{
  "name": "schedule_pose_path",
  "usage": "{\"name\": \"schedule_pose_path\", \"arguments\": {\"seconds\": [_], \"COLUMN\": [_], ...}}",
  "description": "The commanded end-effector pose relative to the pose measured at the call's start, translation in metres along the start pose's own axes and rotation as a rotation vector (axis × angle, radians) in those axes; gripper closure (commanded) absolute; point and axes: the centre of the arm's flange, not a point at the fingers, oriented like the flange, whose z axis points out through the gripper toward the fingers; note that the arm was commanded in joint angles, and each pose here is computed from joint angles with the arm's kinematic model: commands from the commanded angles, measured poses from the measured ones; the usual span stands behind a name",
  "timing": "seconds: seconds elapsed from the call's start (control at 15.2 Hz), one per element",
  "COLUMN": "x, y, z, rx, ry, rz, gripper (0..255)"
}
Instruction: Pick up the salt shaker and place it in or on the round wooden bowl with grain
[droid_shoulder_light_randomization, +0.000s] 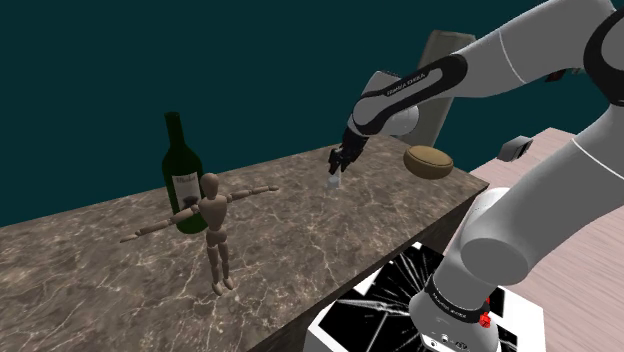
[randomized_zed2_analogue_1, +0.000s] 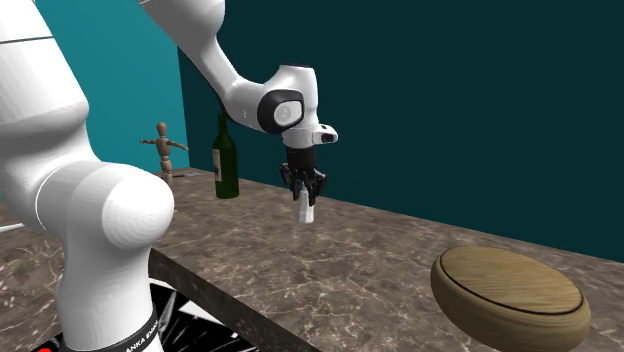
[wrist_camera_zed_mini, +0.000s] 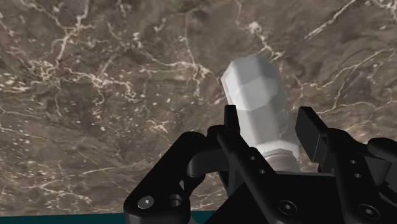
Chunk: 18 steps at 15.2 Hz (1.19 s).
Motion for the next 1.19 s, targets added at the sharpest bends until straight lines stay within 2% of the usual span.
{"name": "schedule_pose_path", "arguments": {"seconds": [0.0,1.12], "x": [0.003,0.024], "y": [-0.002,-0.013], "z": [-0.011,-0.098], "rx": [0.0,0.0], "ry": [0.0,0.0], "rz": [0.0,0.0], "gripper": [255,255]}}
